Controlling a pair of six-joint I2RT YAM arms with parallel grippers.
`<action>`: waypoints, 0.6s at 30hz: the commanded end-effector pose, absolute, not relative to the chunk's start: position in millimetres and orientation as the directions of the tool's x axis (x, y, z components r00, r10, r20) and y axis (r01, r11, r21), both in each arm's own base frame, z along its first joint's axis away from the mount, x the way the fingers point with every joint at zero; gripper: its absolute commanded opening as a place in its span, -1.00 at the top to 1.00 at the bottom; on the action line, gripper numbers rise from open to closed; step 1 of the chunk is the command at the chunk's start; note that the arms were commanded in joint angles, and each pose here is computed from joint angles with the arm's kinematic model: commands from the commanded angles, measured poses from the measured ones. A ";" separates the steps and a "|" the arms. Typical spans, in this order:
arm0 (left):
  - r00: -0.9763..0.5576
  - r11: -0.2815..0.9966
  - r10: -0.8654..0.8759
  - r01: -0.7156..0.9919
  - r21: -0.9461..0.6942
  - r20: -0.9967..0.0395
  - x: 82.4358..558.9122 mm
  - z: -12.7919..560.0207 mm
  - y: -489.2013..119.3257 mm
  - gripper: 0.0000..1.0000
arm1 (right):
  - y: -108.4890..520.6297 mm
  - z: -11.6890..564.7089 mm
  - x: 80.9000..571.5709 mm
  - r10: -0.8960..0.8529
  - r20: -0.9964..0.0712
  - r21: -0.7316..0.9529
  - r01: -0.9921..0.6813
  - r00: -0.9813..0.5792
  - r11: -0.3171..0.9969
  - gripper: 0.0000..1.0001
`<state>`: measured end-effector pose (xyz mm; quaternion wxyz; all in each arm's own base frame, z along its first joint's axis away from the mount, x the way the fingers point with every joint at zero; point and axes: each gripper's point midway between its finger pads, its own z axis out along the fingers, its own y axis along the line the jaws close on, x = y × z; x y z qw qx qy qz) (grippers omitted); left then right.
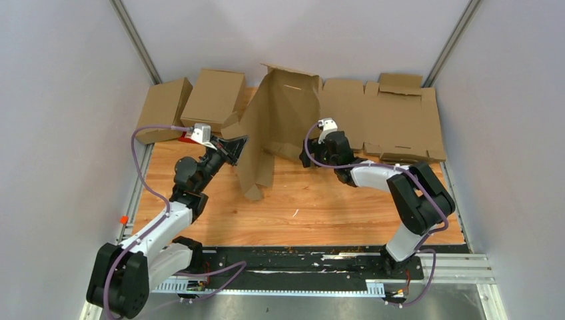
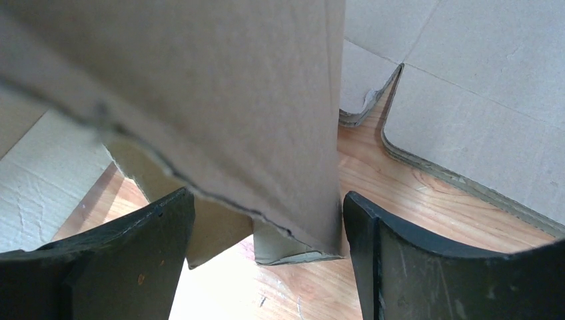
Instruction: Fold the paper box
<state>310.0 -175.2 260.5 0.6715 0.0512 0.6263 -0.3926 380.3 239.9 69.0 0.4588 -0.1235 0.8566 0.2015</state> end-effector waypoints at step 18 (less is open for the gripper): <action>-0.190 0.649 -0.372 0.646 -0.401 -0.908 278.8 248.5 -187.8 0.89 | 269.8 66.5 360.7 -0.083 -0.812 0.304 -0.541 -0.577 0.784 -1.00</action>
